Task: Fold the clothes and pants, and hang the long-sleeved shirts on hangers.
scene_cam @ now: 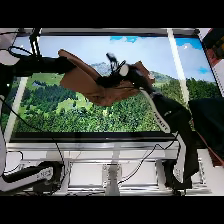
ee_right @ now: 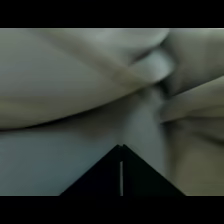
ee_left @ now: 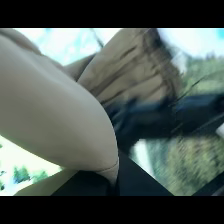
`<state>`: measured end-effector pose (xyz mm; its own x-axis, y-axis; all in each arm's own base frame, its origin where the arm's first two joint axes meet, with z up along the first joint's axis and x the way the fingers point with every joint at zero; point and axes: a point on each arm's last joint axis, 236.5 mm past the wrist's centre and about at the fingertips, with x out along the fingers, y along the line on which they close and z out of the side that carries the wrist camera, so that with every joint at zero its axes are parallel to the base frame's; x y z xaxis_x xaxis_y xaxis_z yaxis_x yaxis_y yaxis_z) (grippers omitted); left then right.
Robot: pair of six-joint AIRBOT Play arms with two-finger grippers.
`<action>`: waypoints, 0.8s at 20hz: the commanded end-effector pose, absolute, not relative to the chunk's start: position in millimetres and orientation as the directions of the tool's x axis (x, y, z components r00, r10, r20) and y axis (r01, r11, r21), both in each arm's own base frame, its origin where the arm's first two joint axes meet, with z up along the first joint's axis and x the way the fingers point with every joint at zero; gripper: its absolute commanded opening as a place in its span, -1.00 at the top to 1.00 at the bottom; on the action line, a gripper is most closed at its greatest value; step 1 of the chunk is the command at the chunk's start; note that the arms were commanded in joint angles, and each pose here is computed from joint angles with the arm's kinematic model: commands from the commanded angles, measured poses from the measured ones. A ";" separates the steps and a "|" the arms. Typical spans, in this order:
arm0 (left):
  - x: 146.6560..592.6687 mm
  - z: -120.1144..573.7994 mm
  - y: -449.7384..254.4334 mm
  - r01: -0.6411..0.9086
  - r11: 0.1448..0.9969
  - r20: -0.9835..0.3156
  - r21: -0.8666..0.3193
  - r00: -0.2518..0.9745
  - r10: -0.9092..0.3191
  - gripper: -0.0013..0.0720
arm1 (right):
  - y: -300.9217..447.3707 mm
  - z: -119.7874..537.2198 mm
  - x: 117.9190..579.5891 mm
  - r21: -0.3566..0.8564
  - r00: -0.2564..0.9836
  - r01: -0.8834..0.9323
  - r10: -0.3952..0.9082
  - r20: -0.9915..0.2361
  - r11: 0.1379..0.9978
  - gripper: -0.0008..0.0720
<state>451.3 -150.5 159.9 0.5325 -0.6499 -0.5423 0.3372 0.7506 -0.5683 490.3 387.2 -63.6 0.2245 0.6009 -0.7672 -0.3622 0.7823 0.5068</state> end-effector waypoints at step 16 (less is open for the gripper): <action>467.7 181.4 -184.3 0.381 0.708 -0.434 -0.595 0.589 -0.682 0.91 | 398.2 -66.5 444.7 0.488 0.088 -0.415 0.568 -0.819 0.768 0.86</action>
